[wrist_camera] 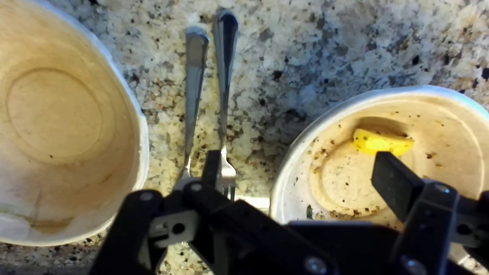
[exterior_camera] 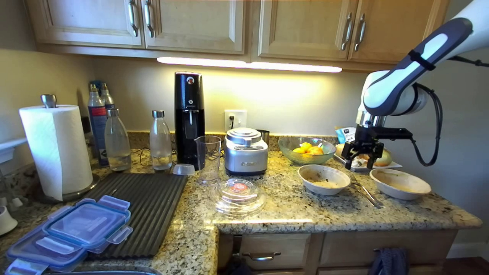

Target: Put the bowl on the left inside the bowl on the right then place the forks inside it

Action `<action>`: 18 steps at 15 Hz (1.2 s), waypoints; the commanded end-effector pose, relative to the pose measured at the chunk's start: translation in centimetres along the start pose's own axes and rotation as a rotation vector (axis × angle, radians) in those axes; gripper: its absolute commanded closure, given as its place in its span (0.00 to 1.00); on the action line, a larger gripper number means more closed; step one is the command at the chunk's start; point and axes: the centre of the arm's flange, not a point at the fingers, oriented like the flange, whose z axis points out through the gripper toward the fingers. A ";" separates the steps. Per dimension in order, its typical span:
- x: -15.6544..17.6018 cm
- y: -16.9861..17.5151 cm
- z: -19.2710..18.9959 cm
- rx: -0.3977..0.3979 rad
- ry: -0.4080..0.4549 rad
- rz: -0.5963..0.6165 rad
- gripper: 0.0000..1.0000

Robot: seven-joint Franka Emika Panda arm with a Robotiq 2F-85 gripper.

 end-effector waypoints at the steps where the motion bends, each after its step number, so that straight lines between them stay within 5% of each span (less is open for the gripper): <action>1: 0.0 -0.4 0.2 -0.002 -0.002 -0.001 0.00; 18: -0.2 0.4 7.2 0.126 0.045 0.185 0.00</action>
